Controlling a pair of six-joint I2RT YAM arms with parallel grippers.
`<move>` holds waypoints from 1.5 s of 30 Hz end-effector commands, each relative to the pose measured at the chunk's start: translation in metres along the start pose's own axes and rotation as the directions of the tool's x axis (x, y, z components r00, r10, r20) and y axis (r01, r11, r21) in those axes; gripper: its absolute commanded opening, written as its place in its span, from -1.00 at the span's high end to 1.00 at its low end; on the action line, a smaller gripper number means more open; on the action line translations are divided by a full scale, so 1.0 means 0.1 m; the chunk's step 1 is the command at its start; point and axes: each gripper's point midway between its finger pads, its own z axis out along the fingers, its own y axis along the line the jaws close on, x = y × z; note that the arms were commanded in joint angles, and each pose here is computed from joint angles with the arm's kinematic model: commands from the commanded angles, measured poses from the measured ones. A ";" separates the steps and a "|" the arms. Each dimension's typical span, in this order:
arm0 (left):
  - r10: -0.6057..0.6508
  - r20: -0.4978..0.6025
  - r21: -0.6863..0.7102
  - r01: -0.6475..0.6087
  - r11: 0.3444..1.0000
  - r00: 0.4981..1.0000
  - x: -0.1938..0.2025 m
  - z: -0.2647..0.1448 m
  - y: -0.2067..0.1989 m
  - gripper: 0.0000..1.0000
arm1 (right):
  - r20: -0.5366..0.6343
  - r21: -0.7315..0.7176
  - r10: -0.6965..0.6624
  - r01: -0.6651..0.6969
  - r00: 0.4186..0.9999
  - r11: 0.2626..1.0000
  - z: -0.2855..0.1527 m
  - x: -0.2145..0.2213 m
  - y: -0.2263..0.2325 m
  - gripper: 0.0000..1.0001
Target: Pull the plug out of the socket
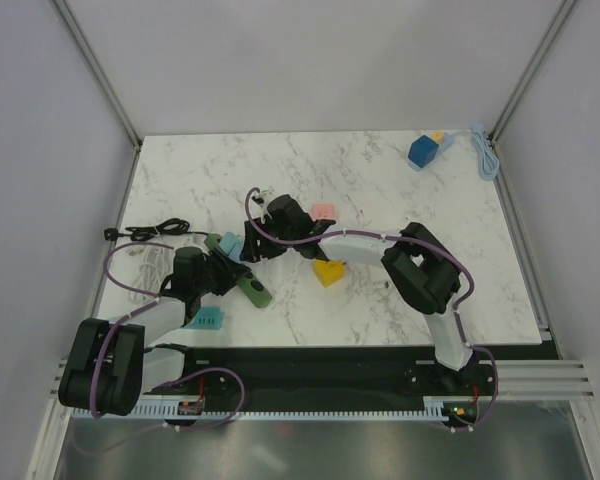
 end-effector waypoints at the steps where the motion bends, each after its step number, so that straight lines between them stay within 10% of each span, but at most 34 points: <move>1: 0.137 -0.076 0.086 -0.130 0.988 0.988 0.18 -0.03 -0.08 0.96 | 0.069 -0.076 -0.002 0.007 0.998 0.997 0.05 -0.27 0.21 -0.30; 15: 0.136 -0.076 0.092 -0.128 0.987 0.988 0.17 -0.03 -0.11 0.95 | 0.052 -0.118 0.028 -0.021 0.998 0.993 0.22 -0.22 0.22 -0.09; 23: 0.097 -0.094 0.042 -0.094 0.995 0.991 0.18 -0.01 -0.04 0.95 | 0.092 -0.087 0.049 -0.041 0.995 0.995 0.20 -0.31 0.11 1.00; 35: 0.079 -0.074 0.000 -0.080 0.997 0.994 0.16 -0.03 0.02 0.96 | 0.190 -0.268 0.268 -0.213 0.944 0.940 -0.12 -0.51 0.07 1.00; 45: 0.084 -0.081 0.004 -0.083 0.996 0.993 0.17 -0.05 0.02 0.95 | 0.256 0.185 -0.050 0.002 0.965 0.983 -0.46 -0.68 -0.39 1.00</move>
